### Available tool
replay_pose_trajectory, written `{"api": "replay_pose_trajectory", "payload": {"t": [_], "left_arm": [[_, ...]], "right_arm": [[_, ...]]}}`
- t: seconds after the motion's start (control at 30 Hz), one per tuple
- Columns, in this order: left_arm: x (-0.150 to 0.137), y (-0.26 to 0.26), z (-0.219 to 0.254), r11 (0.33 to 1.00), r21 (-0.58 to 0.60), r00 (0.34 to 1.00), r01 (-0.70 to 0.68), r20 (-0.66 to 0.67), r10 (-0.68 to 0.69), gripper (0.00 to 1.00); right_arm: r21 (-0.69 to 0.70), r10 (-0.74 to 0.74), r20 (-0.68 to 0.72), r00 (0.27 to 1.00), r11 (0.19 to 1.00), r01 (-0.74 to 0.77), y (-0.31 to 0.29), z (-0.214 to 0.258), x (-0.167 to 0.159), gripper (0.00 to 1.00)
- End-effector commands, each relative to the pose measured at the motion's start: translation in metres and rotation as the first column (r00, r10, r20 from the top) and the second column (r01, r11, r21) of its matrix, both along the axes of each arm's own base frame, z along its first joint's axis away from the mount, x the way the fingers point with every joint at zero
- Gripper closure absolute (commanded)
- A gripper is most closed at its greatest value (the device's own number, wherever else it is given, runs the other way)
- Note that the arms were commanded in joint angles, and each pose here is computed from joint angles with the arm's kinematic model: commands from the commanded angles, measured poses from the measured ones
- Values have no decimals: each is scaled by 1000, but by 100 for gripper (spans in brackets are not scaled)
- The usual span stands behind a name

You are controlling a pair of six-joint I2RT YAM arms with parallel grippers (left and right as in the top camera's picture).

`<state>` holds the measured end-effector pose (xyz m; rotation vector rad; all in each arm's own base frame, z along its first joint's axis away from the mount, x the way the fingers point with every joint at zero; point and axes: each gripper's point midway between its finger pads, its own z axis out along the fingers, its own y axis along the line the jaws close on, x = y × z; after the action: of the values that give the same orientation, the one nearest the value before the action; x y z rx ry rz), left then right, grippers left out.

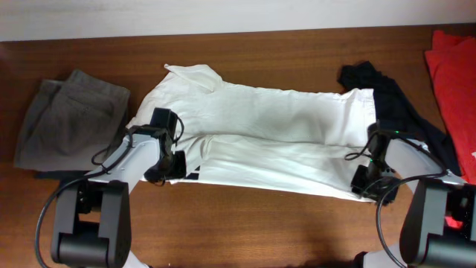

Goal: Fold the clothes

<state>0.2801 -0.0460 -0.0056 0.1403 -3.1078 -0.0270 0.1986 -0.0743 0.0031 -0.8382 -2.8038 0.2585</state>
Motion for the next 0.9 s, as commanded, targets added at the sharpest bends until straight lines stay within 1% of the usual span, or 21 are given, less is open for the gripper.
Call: {"api": "replay_pose_trajectory", "payload": {"t": [0.0,0.03,0.13,0.2,0.3,0.47,0.5,0.57,0.63,0.67,0.7,0.77,0.87], "left_arm": [[-62,3,-29,1000,2,974,-23,-225,23,53],[-64,4,-29,1000,4,973,-23,-231,23,57],[-64,5,-28,1000,8,972,-24,-232,25,62],[-61,5,-29,1000,9,975,-23,-221,25,61],[-51,4,-26,1000,3,985,-22,-169,22,60],[-20,3,6,1000,-6,1000,-19,-12,19,55],[-15,6,15,1000,10,999,-19,30,19,54],[-6,13,34,998,46,993,-42,112,36,48],[2,24,53,992,91,978,-91,198,72,37],[4,30,61,986,113,968,-124,234,95,29],[7,34,67,981,128,959,-146,264,108,27],[15,40,78,975,134,937,-176,326,125,24],[24,44,78,974,105,923,-203,352,155,24]], "right_arm": [[-35,-84,-24,996,996,83,-17,-2,-12,54],[-36,-98,-22,995,995,97,-20,-2,-13,54],[-35,-136,-22,990,990,136,-27,-2,-16,54],[-30,-149,-13,989,988,148,-28,-3,-15,54],[-32,-146,-5,989,989,145,-28,-3,-13,53],[-32,-145,-2,989,989,145,-28,-3,-13,52],[-32,-145,-2,989,989,145,-28,-3,-13,50],[-32,-145,-3,989,989,145,-28,-3,-13,49],[-32,-145,-3,989,989,145,-28,-3,-13,48],[-31,-146,-2,989,989,145,-28,-3,-13,47],[-29,-146,-1,989,989,146,-28,-3,-12,47],[-30,-146,3,989,989,146,-28,-4,-11,46],[-31,-146,10,989,989,147,-29,-4,-10,46]]}}
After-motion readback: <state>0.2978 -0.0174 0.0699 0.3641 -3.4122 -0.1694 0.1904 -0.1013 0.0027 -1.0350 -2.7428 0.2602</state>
